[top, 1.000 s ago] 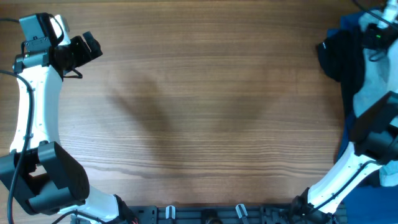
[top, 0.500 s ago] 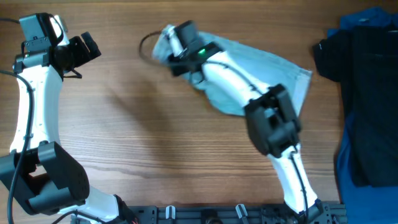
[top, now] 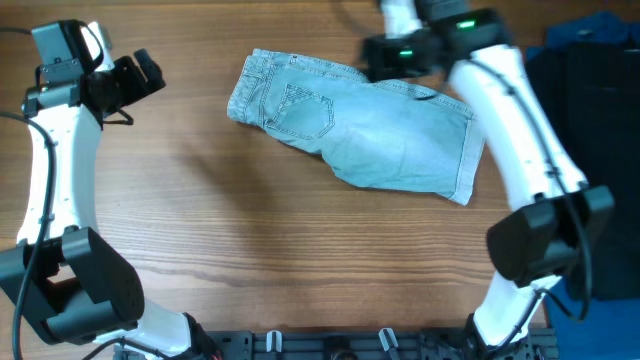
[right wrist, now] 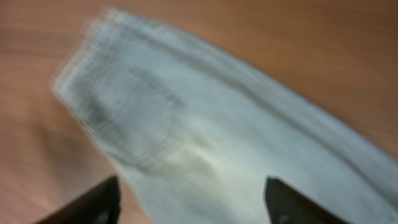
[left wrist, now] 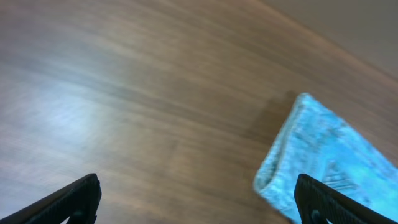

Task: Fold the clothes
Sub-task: 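Drag the light-blue denim shorts with the right gripper to table center, then grasp the shorts' top corners with left and right grippers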

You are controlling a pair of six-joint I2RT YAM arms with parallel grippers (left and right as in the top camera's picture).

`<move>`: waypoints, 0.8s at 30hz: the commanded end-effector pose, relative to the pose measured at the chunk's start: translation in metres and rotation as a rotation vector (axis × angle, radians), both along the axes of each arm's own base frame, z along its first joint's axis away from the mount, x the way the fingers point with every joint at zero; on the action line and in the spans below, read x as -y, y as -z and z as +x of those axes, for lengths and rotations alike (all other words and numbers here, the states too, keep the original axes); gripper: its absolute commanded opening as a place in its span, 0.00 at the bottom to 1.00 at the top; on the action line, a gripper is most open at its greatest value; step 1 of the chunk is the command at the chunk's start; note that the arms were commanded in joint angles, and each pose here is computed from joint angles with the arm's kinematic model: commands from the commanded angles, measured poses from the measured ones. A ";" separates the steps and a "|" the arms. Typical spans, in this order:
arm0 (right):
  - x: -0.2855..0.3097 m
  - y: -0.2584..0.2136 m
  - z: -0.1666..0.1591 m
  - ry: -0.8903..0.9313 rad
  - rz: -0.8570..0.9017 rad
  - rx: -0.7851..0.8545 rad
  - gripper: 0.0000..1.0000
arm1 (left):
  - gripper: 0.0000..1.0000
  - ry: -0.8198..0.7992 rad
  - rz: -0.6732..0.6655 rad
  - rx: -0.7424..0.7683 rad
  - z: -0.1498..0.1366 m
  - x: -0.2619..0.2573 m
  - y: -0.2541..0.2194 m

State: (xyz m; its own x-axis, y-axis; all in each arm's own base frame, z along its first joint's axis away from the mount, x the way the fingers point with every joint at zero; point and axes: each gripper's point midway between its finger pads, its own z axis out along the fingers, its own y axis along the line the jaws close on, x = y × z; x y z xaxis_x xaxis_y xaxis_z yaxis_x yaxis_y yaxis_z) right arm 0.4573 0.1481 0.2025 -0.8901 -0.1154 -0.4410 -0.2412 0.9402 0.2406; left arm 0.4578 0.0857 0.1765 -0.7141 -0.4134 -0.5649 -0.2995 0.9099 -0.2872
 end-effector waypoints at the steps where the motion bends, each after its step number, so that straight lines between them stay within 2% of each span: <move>1: 0.081 0.041 -0.015 0.184 -0.079 -0.195 0.40 | 0.97 0.148 -0.060 0.042 0.017 0.058 -0.004; 3: 0.117 0.058 -0.032 0.262 -0.083 -0.294 0.23 | 0.67 0.219 -0.051 0.047 0.021 0.089 -0.003; 4: 0.134 0.069 -0.041 0.325 -0.075 -0.348 0.10 | 0.45 0.287 -0.033 0.044 0.021 0.110 0.000; 5: 0.144 0.078 -0.047 0.366 -0.065 -0.383 0.04 | 0.28 0.339 -0.015 0.039 0.021 0.129 0.004; 6: 0.150 0.088 -0.051 0.381 -0.065 -0.403 0.04 | 0.13 0.366 0.010 0.034 0.021 0.139 0.008; 7: 0.154 0.097 -0.056 0.391 -0.065 -0.422 0.04 | 0.04 0.377 0.042 0.026 0.024 0.148 0.015; 11: 0.154 0.148 -0.076 0.396 -0.073 -0.481 0.04 | 0.04 0.441 0.069 -0.045 0.032 0.184 0.067; 14: 0.172 0.177 -0.077 0.506 -0.153 -0.449 0.04 | 0.04 0.454 0.068 -0.096 0.035 0.191 0.101; 17: 0.176 0.196 -0.078 0.514 -0.169 -0.420 0.05 | 0.04 0.472 0.075 -0.152 0.033 0.190 0.131; 18: 0.178 0.202 -0.073 0.524 -0.172 -0.384 0.08 | 0.04 0.474 0.077 -0.171 0.031 0.189 0.141; 19: 0.181 0.204 -0.071 0.543 -0.181 -0.370 0.17 | 0.04 0.473 0.078 -0.178 0.031 0.189 0.144; 20: 0.186 0.209 -0.068 0.582 -0.192 -0.342 0.18 | 0.04 0.468 0.085 -0.191 0.030 0.187 0.150; 22: 0.186 0.218 -0.064 0.584 -0.183 -0.302 0.11 | 0.04 0.467 0.086 -0.233 0.026 0.186 0.168; 24: 0.192 0.222 -0.061 0.597 -0.205 -0.268 0.08 | 0.04 0.461 0.096 -0.264 0.023 0.183 0.181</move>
State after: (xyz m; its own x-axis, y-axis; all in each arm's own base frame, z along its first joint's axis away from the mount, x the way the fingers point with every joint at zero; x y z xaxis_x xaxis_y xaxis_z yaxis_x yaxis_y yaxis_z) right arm 0.4083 -0.0309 0.0025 -0.9078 0.3530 -0.2264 0.3390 0.9355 0.0993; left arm 0.4838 -0.1061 0.0216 -0.9146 -0.0025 -0.4043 0.0931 0.9718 -0.2167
